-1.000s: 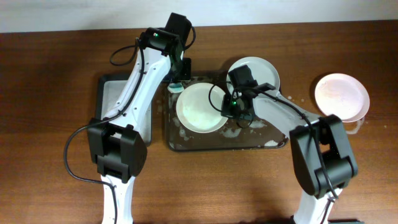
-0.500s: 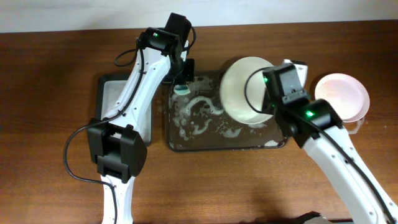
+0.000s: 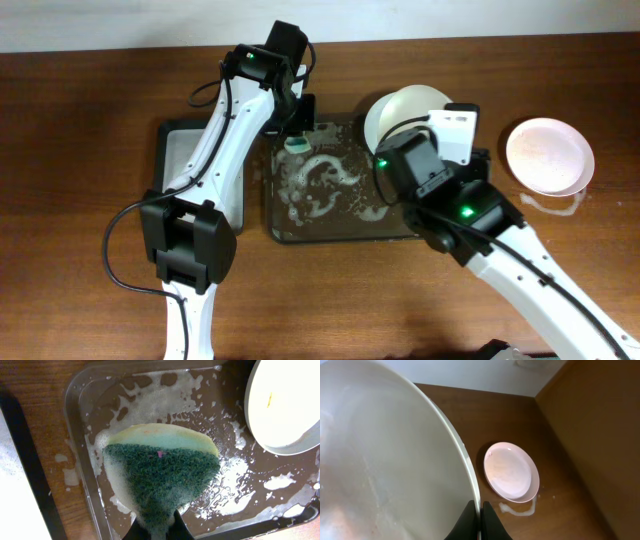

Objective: Clean dirty plates on tray and stack at the side

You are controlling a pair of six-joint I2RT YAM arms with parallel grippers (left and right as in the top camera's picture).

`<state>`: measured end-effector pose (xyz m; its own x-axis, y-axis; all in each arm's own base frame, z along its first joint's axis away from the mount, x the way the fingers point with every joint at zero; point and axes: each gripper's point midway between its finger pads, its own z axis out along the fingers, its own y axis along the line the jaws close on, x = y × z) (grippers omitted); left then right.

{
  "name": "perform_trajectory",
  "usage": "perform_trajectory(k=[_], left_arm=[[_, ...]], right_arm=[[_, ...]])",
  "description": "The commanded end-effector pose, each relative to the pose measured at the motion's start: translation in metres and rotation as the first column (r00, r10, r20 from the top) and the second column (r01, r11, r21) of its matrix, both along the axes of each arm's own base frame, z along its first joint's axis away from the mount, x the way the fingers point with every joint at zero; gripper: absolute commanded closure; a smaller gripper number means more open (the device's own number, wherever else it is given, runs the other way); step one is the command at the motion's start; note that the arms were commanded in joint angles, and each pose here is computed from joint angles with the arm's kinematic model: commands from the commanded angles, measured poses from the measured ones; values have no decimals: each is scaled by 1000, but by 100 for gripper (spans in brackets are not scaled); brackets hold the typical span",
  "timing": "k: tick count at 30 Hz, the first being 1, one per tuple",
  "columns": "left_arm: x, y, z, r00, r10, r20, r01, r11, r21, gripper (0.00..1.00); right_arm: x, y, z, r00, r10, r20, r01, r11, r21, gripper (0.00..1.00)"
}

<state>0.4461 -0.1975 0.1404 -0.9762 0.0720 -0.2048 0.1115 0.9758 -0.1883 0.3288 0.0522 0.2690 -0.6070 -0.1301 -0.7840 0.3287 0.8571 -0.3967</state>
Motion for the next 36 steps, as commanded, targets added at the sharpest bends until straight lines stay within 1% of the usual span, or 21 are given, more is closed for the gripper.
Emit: perform_trajectory(k=[1, 4, 8, 10, 19, 24, 28, 32, 33, 36], left_arm=[[6, -6, 4, 1000, 4, 15, -3, 999, -40, 99], [8, -10, 5, 1000, 9, 19, -8, 998, -63, 99], [10, -12, 6, 1000, 14, 27, -12, 997, -72, 100], [11, -12, 7, 999, 14, 30, -12, 997, -73, 100], [11, -12, 7, 999, 14, 30, -12, 997, -73, 99], [12, -12, 7, 999, 14, 35, -12, 997, -75, 99], [12, -13, 7, 999, 14, 36, -12, 997, -75, 100], [12, -13, 7, 999, 14, 36, -12, 997, -75, 99], [12, -13, 7, 999, 14, 36, -12, 997, -75, 100], [12, -12, 7, 999, 14, 36, -12, 997, -74, 100]], right_arm=[[4, 14, -6, 1000, 14, -13, -15, 995, -94, 96], [8, 17, -14, 1000, -2, -23, -2, 983, -181, 96], [10, 15, -6, 999, -44, 29, 51, 950, -308, 96], [8, 16, 1, 997, -48, 56, 64, 940, -336, 96], [4, 32, 4, 998, -4, 69, 27, 938, -345, 96], [4, 32, 4, 998, -2, 64, 25, 934, -356, 96], [2, 28, 11, 996, -19, 90, 53, 919, -390, 96], [5, 35, -8, 1000, 20, 15, -14, 951, -310, 96], [5, 34, -8, 1000, 18, 10, -14, 950, -311, 96], [2, 28, 5, 998, -1, 56, 19, 946, -322, 96]])
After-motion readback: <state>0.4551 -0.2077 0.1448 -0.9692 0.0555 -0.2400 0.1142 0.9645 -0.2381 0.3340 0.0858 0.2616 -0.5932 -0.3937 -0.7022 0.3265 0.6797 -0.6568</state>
